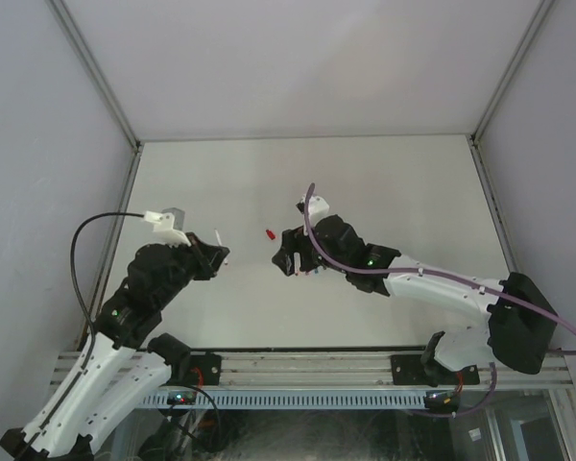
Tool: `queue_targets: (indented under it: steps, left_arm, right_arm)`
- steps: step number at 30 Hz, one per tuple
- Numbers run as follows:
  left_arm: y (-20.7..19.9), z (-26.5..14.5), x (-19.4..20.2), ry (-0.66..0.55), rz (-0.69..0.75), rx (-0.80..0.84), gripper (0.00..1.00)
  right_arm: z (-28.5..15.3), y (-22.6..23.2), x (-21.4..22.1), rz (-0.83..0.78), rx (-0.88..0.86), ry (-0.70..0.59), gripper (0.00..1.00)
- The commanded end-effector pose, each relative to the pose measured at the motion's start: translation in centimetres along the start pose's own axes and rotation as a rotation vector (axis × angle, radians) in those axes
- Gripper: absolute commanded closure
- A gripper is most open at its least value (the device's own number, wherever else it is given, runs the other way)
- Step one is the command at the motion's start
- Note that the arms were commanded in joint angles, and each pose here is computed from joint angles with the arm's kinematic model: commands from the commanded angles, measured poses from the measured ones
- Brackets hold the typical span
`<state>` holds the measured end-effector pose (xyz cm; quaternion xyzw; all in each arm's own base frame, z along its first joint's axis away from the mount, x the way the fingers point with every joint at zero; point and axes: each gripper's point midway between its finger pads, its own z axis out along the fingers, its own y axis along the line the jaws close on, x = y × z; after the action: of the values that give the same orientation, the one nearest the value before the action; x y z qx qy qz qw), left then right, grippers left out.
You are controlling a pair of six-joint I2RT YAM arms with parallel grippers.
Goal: Insert the pens into the pen caps
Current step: Pick up the pen from the center of the board, then move the pen cap to the center of the board.
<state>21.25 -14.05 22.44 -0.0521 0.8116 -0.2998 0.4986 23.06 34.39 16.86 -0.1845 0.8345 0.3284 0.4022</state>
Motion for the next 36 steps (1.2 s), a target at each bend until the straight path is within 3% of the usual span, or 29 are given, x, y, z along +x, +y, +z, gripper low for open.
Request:
queue_targets:
  steps: [1, 10, 19, 36]
  left_arm:
    - [0.7, -2.5, -2.3, -0.038, 0.12, -0.071, 1.0]
    - [2.6, -6.2, -4.7, -0.108, 0.193, -0.194, 1.0]
    - [4.4, -7.8, -5.0, -0.134, 0.237, -0.274, 1.0]
    - [4.9, -8.5, -5.3, -0.176, 0.251, -0.288, 1.0]
  right_arm:
    - [0.2, -0.6, -3.0, 0.006, 0.012, -0.036, 0.27]
    - [3.6, -2.5, -3.3, -0.034, 0.121, 0.083, 0.27]
    - [8.5, -3.7, -2.5, -0.105, 0.173, 0.196, 0.47]
    - [15.7, -7.7, -2.9, -0.211, 0.218, 0.353, 0.51]
